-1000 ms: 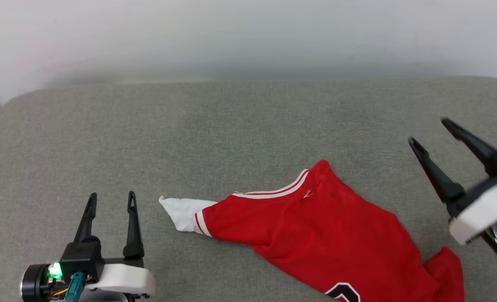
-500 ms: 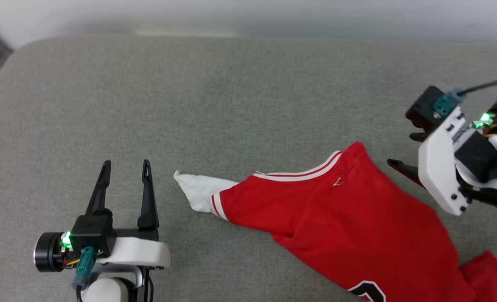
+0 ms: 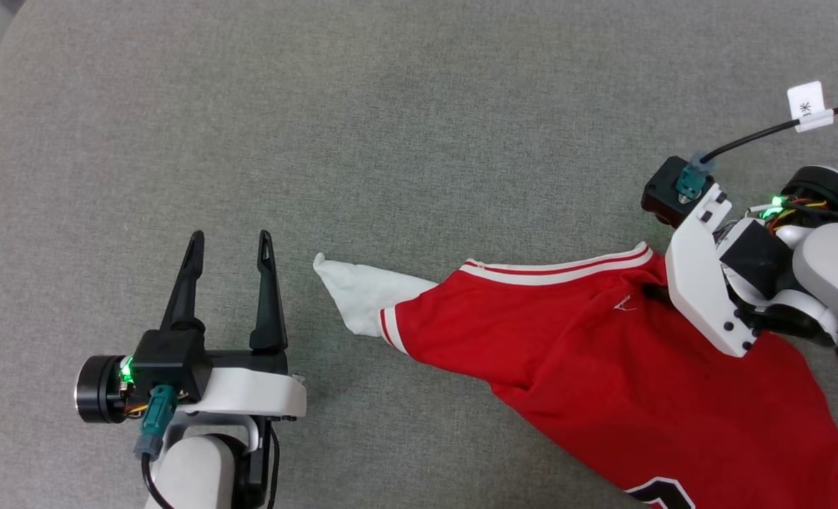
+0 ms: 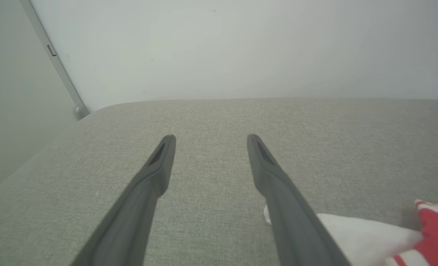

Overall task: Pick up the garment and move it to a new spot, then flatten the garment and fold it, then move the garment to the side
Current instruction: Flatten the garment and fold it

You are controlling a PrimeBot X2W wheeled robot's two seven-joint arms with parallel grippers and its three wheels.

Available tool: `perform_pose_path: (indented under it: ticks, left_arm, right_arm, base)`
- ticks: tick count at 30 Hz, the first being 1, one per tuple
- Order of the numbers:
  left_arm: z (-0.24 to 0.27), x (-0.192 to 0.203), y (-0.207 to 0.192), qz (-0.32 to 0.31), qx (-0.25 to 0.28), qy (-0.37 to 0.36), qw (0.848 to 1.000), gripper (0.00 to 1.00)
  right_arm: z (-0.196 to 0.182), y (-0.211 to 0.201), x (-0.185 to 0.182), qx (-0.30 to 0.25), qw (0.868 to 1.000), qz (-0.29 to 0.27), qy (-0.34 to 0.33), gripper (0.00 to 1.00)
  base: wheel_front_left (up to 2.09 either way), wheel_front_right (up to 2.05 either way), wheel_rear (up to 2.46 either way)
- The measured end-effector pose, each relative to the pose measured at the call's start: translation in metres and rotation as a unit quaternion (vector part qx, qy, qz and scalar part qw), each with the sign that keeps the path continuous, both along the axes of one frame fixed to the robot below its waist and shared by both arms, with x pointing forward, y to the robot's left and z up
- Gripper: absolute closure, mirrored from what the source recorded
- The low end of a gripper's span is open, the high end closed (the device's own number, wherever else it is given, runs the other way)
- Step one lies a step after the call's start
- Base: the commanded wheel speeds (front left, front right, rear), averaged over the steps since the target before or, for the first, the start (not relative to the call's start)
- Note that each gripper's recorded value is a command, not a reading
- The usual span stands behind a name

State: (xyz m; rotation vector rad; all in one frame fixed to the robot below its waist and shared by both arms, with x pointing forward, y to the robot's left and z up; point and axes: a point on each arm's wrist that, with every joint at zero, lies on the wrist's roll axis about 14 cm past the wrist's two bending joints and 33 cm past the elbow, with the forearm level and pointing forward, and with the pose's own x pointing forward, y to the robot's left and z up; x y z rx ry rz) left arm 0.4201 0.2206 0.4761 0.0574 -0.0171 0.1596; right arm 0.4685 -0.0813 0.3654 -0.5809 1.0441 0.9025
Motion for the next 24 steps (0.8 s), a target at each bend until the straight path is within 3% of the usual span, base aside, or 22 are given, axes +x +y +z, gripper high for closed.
perform_pose_path:
  ticks: [1,2,3,8,15,20,24]
  left_arm:
    - [-0.001,0.0,0.001,0.002,0.001,0.002,1.0,0.0]
    - [-0.002,0.0,0.002,0.004,0.001,0.004,1.0,0.0]
    - [-0.002,0.0,0.003,0.005,0.001,0.004,1.0,0.0]
    - [0.003,-0.001,0.004,0.008,0.0,-0.005,1.0,0.0]
    - [0.019,-0.008,-0.002,-0.001,-0.004,-0.025,1.0,0.0]
    - [0.026,-0.017,-0.007,-0.008,-0.008,-0.033,0.999,0.0]
    - [0.029,-0.028,-0.007,-0.006,-0.013,-0.036,0.999,0.0]
  right_arm:
    - [-0.002,0.0,0.001,0.002,1.0,0.0,0.0,0.0]
    - [-0.001,0.001,0.002,0.006,1.0,0.003,-0.006,0.59]
    - [0.0,0.002,0.005,0.014,1.0,0.005,-0.02,1.0]
    - [0.03,0.019,0.021,0.076,0.994,0.004,-0.082,1.0]
    - [0.132,0.027,0.065,0.157,0.961,-0.006,-0.229,1.0]
    - [0.172,0.024,0.054,0.179,0.942,0.015,-0.282,1.0]
    - [0.156,0.014,0.011,0.168,0.948,0.044,-0.267,1.0]
  base:
    - [0.0,0.0,0.0]
    - [0.0,0.0,0.0]
    - [0.0,0.0,0.0]
    - [0.0,0.0,0.0]
    - [0.0,0.0,0.0]
    - [0.0,0.0,0.0]
    - [0.0,0.0,0.0]
